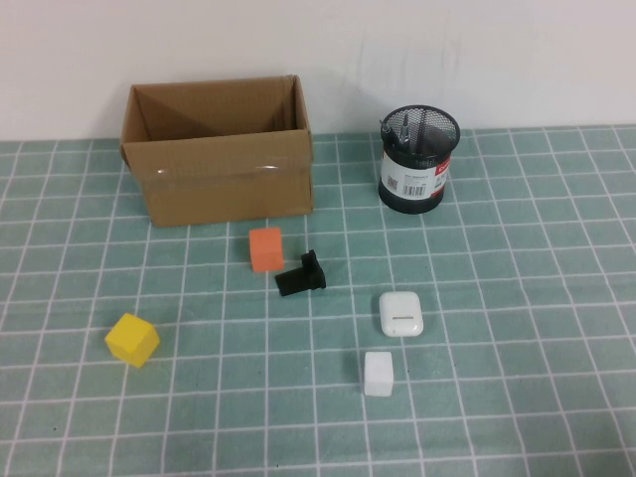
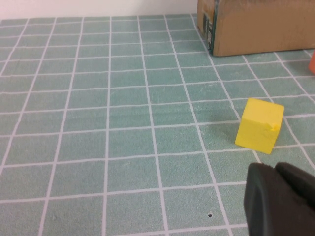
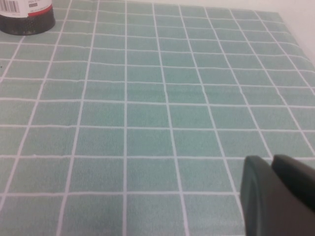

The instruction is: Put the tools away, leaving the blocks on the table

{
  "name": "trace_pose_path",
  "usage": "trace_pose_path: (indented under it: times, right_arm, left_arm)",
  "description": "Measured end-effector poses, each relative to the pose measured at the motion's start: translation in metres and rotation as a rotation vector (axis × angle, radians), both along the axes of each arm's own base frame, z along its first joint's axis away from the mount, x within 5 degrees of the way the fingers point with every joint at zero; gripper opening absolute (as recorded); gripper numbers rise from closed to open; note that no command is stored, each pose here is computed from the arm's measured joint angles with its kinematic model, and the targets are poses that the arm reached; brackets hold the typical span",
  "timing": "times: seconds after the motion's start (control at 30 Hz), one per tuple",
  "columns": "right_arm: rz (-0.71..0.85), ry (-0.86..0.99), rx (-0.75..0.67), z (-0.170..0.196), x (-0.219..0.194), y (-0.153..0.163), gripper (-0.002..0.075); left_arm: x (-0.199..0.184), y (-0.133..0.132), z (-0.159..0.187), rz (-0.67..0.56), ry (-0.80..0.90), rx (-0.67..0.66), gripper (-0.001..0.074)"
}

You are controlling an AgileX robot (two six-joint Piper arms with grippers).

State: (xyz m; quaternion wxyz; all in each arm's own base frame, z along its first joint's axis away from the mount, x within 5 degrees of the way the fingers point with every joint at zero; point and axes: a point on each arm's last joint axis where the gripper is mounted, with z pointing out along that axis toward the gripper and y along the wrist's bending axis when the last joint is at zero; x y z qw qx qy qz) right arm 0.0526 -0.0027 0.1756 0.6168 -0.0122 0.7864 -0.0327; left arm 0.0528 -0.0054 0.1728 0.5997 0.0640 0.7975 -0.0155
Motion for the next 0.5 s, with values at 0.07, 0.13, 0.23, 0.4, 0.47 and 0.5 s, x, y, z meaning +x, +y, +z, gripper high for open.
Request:
trace_pose_path:
  times: [0.07,0.13,0.23,0.4,0.47,0.5]
  right_arm:
    - [0.000,0.000,0.000,0.0000,0.0000,0.0000,-0.0009]
    - [0.000,0.000,0.000,0.0000,0.0000,0.0000,-0.0009]
    - [0.001,0.066,0.015,-0.0049,-0.0004,0.0002,-0.0011]
    - [0.001,0.066,0.015,-0.0049,-0.0004,0.0002,-0.0011]
    - [0.001,0.066,0.015,-0.0049,-0.0004,0.0002,-0.0011]
    - [0.001,0.066,0.015,-0.0049,-0.0004,0.0002,-0.0011]
  left_arm:
    - [0.0000,0.0000,0.0000,0.000,0.000,0.000,-0.0004]
    - [0.0000,0.0000,0.0000,0.000,0.000,0.000,-0.0003]
    - [0.0000,0.0000,0.0000,0.000,0.000,0.000,-0.0004]
    - [0.0000,0.0000,0.0000,0.000,0.000,0.000,-0.0004]
    - [0.0000,0.0000,0.0000,0.000,0.000,0.000,-0.0004]
    - [0.0000,0.0000,0.0000,0.000,0.000,0.000,-0.0004]
